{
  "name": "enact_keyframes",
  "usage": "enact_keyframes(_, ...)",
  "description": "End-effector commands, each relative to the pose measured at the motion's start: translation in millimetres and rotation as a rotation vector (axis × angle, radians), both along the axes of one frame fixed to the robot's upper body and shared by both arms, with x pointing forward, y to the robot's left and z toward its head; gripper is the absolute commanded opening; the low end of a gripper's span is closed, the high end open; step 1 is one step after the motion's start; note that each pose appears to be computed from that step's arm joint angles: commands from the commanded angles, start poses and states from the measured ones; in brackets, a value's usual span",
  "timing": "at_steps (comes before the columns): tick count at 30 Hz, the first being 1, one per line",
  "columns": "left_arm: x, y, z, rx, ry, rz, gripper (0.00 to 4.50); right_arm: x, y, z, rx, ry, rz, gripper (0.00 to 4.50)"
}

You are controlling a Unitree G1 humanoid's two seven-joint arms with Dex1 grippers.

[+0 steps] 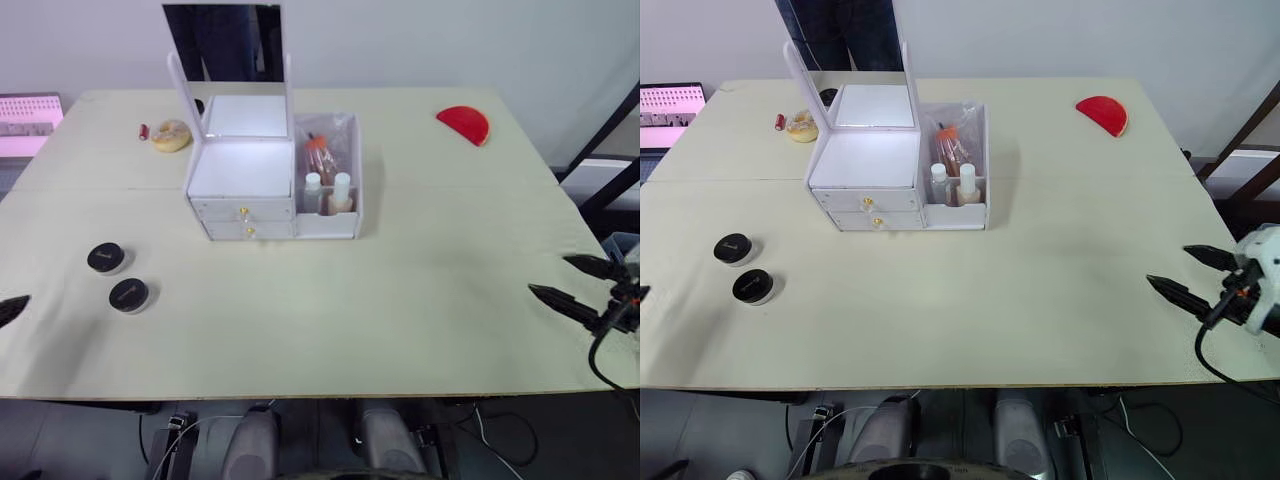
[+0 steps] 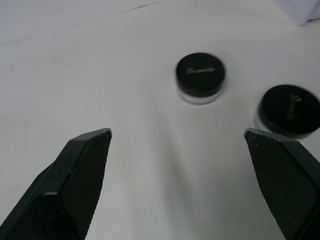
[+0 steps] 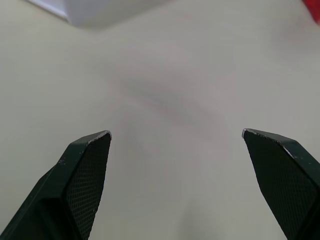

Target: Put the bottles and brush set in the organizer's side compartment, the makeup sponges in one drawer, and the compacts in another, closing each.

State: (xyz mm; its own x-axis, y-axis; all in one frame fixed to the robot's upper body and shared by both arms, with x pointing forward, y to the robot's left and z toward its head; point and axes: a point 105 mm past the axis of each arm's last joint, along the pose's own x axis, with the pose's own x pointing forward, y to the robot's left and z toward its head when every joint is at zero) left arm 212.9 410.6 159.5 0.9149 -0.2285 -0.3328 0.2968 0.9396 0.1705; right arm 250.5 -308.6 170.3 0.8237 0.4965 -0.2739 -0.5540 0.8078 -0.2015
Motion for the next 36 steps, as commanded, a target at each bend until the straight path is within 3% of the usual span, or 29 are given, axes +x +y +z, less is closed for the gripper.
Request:
enact_keyframes(1,16.3,-55.7,3.6,-0.002,-0.035,-0.14,4.46,8.1,45.4,21.9,0.023,-0.062,0.127,4.5)
enact_keyframes(7,29.2,-167.0,-21.2,-0.131,-0.056,-0.299,4.46,15.3,123.7,38.6,0.074,-0.07,0.384,4.5)
enact_keyframes(10,48.5,-203.3,-34.2,-0.188,-0.128,-0.203,4.46,19.7,154.5,45.9,0.073,-0.083,0.482,4.5)
enact_keyframes(14,73.3,-242.8,-44.6,-0.167,-0.213,-0.095,4.46,21.3,177.7,56.3,0.088,-0.097,0.577,4.5)
enact_keyframes(17,95.9,-260.0,-49.7,-0.155,-0.294,0.049,4.46,21.4,190.5,59.9,0.082,-0.094,0.638,4.5)
enact_keyframes(24,121.5,-278.1,-57.8,-0.112,-0.375,0.179,4.46,24.0,196.5,61.0,0.072,-0.077,0.672,4.5)
enact_keyframes(36,131.9,-286.1,-54.9,-0.166,-0.398,0.171,4.46,23.2,197.6,62.0,0.073,-0.077,0.655,4.5)
